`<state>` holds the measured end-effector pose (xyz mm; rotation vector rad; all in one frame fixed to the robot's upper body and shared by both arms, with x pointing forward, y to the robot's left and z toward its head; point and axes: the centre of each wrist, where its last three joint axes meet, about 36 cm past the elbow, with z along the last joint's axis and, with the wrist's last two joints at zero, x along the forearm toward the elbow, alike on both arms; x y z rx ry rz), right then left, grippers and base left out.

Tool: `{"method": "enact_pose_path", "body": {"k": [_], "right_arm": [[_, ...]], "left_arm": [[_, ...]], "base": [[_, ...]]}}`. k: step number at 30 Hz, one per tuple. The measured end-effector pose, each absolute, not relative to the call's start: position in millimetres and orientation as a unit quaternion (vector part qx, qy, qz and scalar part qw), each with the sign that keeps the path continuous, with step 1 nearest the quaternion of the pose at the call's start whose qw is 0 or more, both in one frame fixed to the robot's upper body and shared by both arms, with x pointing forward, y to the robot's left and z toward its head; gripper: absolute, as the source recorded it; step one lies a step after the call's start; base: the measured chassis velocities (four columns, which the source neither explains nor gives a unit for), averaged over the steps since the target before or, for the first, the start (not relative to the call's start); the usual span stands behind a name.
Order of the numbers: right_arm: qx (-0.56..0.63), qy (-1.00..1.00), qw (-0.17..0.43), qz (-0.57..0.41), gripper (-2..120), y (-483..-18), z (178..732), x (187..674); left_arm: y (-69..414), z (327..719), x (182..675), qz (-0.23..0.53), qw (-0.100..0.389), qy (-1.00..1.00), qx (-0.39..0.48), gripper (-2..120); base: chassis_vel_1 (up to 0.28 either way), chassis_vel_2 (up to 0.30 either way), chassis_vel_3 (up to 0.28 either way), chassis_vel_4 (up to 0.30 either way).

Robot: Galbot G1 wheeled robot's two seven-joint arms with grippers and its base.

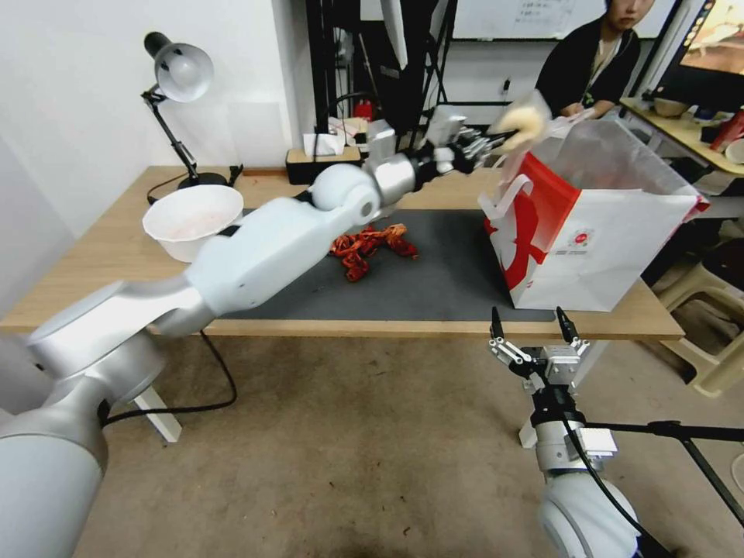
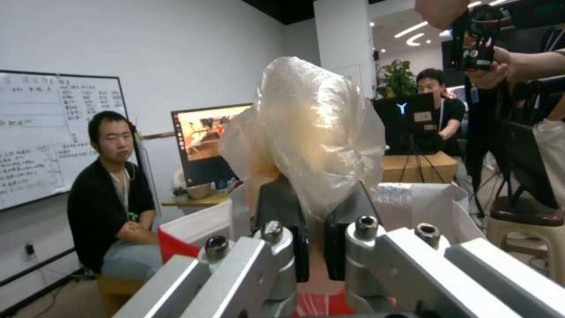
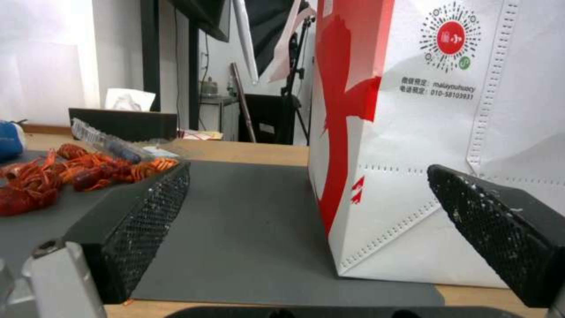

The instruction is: Pick up the trash from the table and place it into the takeout bag.

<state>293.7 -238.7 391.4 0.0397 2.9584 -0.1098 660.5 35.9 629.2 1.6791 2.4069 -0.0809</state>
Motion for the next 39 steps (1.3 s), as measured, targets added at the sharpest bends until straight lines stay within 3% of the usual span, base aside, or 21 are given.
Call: {"method": "enact_pose_path", "body": {"k": [12, 23, 39], "right_arm": [[0.017, 0.995, 0.091, -0.034, 100, -237.3, 390.6, 294.7], [0.020, 0.995, 0.097, -0.029, 100, -235.2, 393.8, 293.7], [0.022, 0.994, 0.100, -0.029, 100, -237.1, 394.5, 294.7]], "left_arm": [[-29.0, 649.3, 664.0, -0.009, 0.093, 0.797, 0.596, 4], [-63.1, 640.8, 668.9, 0.071, 0.032, 0.777, 0.624, 4], [-57.9, 649.0, 676.3, 0.082, 0.032, 0.785, 0.613, 57]], "base": [[0.000, 0.000, 0.000, 0.000], [0.000, 0.000, 0.000, 0.000], [0.000, 0.000, 0.000, 0.000]]}}
